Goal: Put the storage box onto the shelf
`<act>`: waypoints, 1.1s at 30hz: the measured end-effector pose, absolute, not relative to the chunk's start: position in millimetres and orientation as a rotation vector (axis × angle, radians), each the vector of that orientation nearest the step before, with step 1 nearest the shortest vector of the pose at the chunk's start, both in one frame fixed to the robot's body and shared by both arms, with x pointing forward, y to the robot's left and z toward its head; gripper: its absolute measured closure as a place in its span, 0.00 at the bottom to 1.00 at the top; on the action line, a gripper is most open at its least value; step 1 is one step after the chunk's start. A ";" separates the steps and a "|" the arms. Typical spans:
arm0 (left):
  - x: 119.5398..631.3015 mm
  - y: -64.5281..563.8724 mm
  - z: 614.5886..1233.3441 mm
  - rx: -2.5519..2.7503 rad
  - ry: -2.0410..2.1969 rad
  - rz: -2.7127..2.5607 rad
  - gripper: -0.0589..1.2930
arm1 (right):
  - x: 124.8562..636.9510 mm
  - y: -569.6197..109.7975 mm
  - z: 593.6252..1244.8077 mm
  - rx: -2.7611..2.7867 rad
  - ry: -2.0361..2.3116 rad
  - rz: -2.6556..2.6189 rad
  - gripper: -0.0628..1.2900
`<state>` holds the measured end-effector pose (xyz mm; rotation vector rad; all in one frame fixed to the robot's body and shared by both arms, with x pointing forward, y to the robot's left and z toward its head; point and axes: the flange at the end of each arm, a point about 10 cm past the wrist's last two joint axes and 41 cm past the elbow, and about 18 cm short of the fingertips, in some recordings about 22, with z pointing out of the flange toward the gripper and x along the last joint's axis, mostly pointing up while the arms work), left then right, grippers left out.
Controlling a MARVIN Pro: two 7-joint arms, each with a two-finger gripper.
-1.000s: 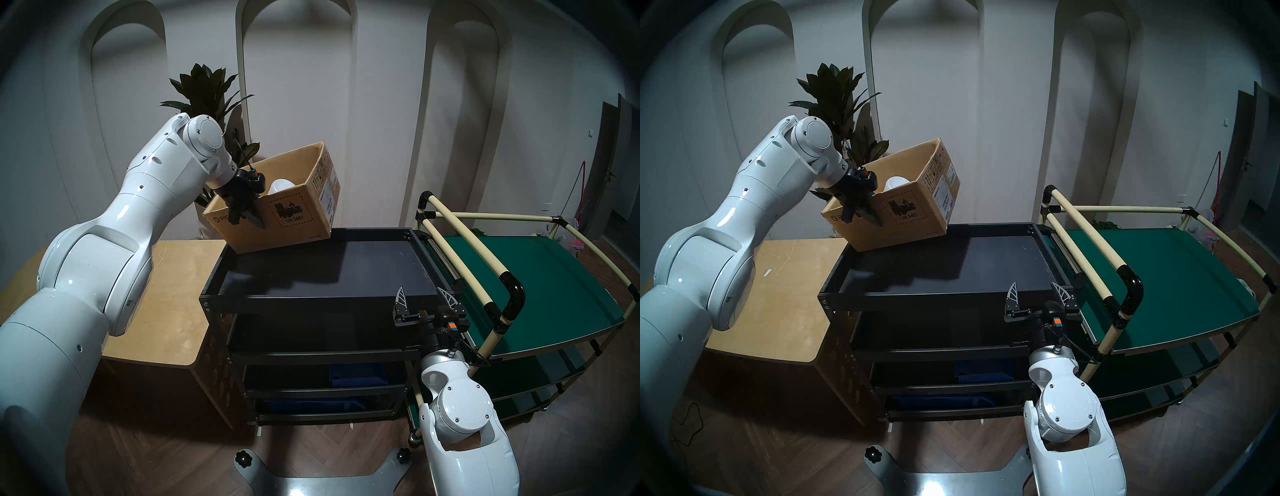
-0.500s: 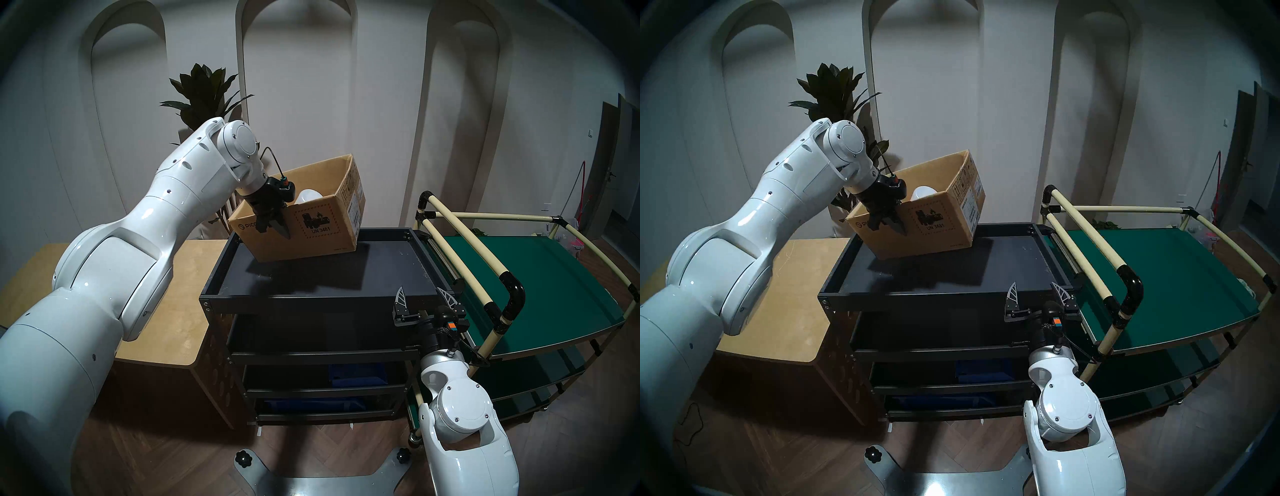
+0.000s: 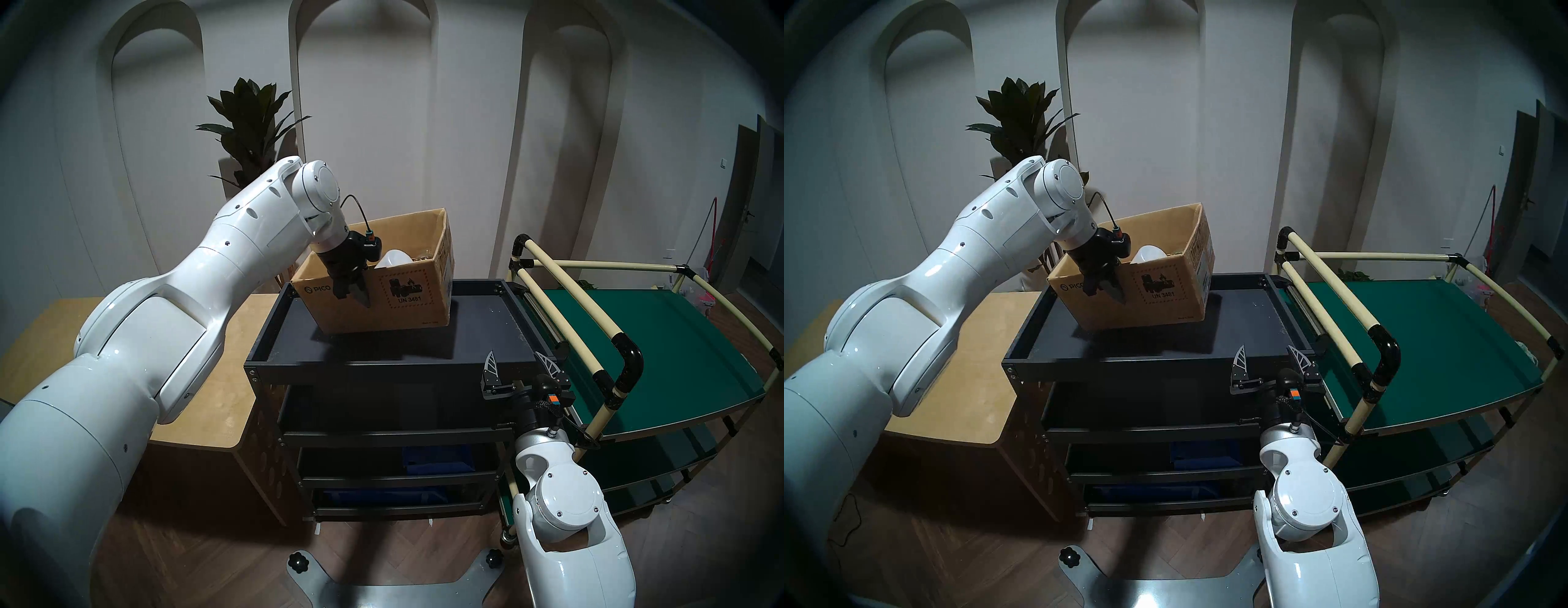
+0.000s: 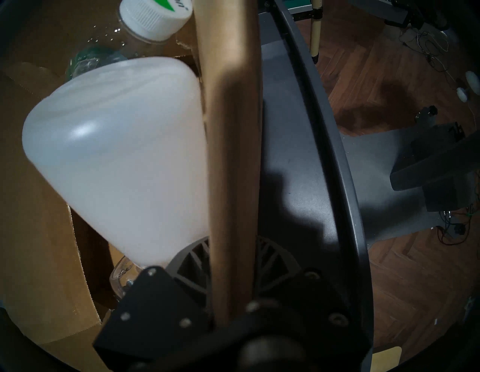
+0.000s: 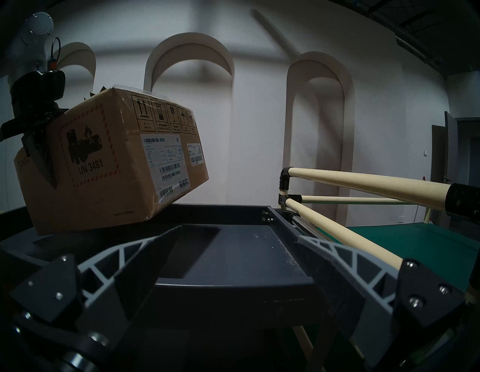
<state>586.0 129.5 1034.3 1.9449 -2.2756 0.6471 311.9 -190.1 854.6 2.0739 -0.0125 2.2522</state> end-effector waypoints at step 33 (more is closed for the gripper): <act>572.3 68.8 1011.0 2.075 -2.002 0.671 0.84 | 312.1 -190.2 855.5 2.071 -0.012 2.255 0.05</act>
